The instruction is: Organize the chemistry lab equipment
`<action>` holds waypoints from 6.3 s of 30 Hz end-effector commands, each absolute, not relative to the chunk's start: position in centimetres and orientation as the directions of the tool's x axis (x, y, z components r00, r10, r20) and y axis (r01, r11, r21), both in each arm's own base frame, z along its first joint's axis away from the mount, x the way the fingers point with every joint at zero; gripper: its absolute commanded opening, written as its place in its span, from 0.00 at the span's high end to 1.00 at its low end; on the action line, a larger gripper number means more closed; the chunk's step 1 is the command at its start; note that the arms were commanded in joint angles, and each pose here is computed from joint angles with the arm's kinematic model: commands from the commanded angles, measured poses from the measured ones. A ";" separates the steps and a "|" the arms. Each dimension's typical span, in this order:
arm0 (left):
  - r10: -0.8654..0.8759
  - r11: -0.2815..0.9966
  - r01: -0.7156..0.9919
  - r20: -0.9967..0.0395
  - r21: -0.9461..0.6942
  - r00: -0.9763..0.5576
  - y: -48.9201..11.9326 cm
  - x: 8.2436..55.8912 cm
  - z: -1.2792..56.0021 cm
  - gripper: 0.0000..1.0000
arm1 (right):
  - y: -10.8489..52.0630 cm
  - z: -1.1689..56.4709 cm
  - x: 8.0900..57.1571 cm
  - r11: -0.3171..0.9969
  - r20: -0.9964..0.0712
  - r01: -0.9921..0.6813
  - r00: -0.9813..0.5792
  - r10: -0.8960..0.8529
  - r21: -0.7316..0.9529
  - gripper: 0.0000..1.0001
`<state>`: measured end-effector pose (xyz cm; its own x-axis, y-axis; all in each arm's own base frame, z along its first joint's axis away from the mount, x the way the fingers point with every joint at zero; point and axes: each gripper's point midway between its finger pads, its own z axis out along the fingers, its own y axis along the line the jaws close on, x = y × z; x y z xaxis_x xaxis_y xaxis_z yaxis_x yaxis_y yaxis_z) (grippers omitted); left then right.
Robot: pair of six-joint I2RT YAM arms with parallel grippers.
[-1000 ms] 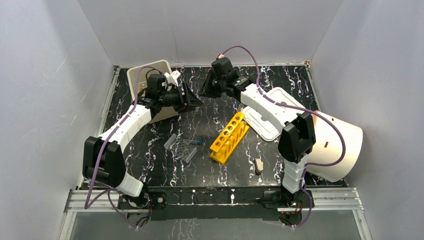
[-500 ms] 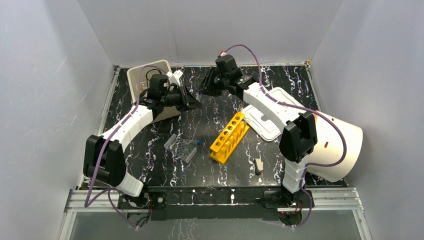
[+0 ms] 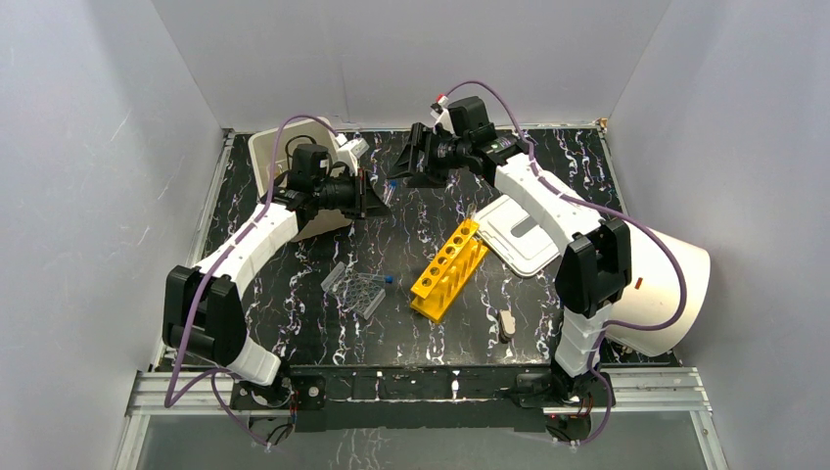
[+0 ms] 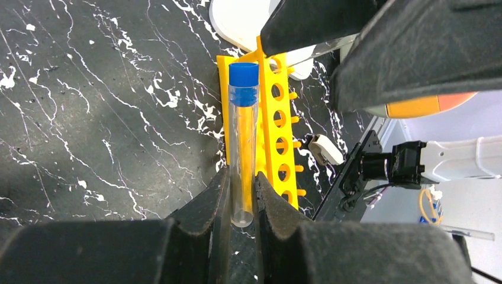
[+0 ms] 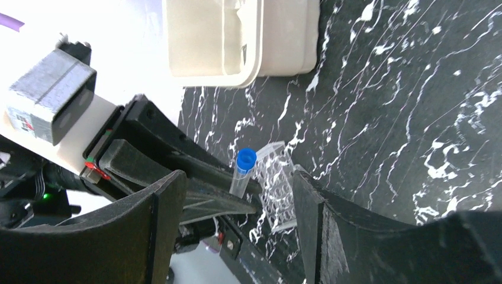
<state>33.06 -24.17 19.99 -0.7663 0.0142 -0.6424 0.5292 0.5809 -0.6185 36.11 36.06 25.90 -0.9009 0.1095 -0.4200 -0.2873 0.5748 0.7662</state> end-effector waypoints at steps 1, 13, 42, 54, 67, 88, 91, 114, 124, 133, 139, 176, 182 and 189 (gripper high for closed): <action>0.070 0.501 0.656 -0.729 -0.565 -0.681 -24.7 32.1 23.0 1.00 | 37.2 28.1 34.8 0.504 -0.407 -0.329 -0.912 0.050 0.798 0.29; 0.072 0.517 0.654 -0.733 -0.552 -0.676 -24.4 32.0 22.9 1.00 | 37.7 26.2 34.6 0.518 -0.319 -0.264 -0.948 0.019 0.814 0.46; 0.091 0.493 0.691 -0.759 -0.528 -0.645 -24.3 31.3 23.9 0.98 | 37.8 26.1 34.6 0.506 -0.308 -0.249 -0.951 0.035 0.826 0.73; -0.080 0.721 0.459 -0.721 -0.518 -0.688 -18.0 35.0 23.8 0.18 | 34.1 27.8 39.1 0.702 -0.667 -0.441 -0.742 0.065 0.559 0.74; -0.482 0.864 -0.393 -0.742 -0.315 -0.465 1.7 37.7 26.9 0.17 | 40.5 28.2 33.9 0.776 -0.896 -0.603 -0.429 -0.118 0.186 0.75; -0.662 0.709 -0.597 -0.646 -0.375 -0.380 6.2 39.3 26.1 0.12 | 52.2 20.6 22.5 0.508 -0.931 -0.860 -0.218 -0.294 0.041 0.76; -0.667 0.707 -0.600 -0.636 -0.375 -0.389 6.1 39.5 25.7 0.12 | 52.5 19.3 21.7 0.478 -0.925 -0.877 -0.221 -0.310 0.049 0.76; -0.644 0.718 -0.615 -0.645 -0.325 -0.412 6.7 39.0 25.1 0.11 | 53.4 13.7 21.1 0.458 -0.901 -0.884 -0.269 -0.340 0.092 0.77; -0.648 0.719 -0.613 -0.635 -0.329 -0.419 6.4 38.7 24.8 0.11 | 53.1 12.1 21.6 0.490 -0.893 -0.869 -0.273 -0.357 0.070 0.77; -0.650 0.721 -0.606 -0.634 -0.337 -0.420 6.3 39.1 25.3 0.11 | 53.2 10.8 21.5 0.472 -0.891 -0.879 -0.263 -0.370 0.063 0.72; -0.650 0.723 -0.599 -0.633 -0.345 -0.420 6.1 39.2 25.6 0.11 | 53.5 10.2 21.3 0.454 -0.882 -0.889 -0.259 -0.394 0.058 0.67; -0.559 0.814 -0.450 -0.705 -0.367 -0.437 3.8 40.1 29.9 0.10 | 40.9 13.4 27.9 0.436 -0.660 -0.900 -0.318 -0.681 -0.016 0.50; -0.556 0.816 -0.452 -0.703 -0.360 -0.444 3.8 40.4 29.6 0.10 | 41.3 10.9 27.9 0.397 -0.634 -0.918 -0.299 -0.714 -0.015 0.49; -0.553 0.817 -0.457 -0.701 -0.352 -0.449 3.9 40.3 29.3 0.10 | 41.4 8.4 26.8 0.329 -0.582 -0.944 -0.276 -0.765 0.016 0.36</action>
